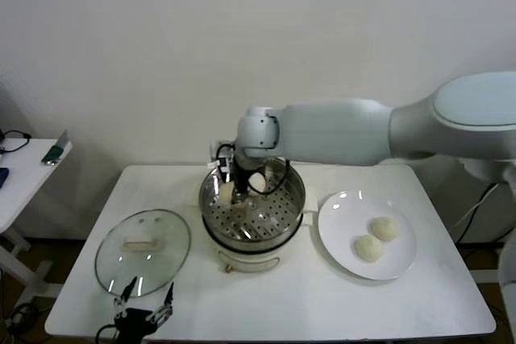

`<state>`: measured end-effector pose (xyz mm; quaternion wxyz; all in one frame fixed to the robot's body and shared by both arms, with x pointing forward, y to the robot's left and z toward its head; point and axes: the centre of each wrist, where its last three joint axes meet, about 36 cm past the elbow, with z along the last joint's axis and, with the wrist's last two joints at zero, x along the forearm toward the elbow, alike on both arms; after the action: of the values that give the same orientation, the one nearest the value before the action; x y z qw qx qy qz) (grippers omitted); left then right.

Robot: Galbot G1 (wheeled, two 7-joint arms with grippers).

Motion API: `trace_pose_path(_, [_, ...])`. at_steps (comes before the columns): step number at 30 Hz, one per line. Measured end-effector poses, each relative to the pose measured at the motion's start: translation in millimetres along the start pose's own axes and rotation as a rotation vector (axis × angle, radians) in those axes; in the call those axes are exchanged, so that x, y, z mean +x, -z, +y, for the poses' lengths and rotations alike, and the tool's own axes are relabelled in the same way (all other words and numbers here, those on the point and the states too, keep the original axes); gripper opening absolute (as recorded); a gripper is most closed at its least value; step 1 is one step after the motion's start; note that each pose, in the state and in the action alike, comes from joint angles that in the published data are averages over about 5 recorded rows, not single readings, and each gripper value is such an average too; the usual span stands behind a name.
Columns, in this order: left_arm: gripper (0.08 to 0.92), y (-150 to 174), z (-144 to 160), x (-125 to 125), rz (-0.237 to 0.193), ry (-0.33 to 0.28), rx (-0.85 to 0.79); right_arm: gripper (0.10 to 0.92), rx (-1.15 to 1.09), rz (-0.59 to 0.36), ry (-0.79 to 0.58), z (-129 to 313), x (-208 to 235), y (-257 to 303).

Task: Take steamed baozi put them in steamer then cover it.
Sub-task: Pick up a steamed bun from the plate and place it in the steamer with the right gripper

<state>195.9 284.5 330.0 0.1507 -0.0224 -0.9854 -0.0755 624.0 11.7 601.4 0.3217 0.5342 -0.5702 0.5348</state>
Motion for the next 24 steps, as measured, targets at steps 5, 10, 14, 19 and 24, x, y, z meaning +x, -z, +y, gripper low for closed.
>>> trace_pose_path(5, [0.823, 0, -1, 0, -0.002, 0.001, 0.004, 0.629, -0.004, 0.0, -0.003, 3, -16, 4])
trace_pose_path(10, [0.823, 1, -1, 0, -0.003, 0.002, 0.004, 0.73, -0.005, -0.002, -0.014, 3, -22, 5])
trace_pose_path(14, [0.823, 2, -1, 0, -0.006, 0.002, 0.003, 0.81, 0.003, -0.009, -0.019, 2, -19, 3])
trace_pose_path(19, [0.823, 4, -1, -1, -0.012, 0.002, 0.003, 0.822, 0.024, -0.017, -0.02, -5, 0, -9])
trace_pose_path(24, [0.823, 5, -1, -2, -0.014, 0.0, 0.002, 0.823, 0.038, -0.022, -0.009, -20, 46, -46])
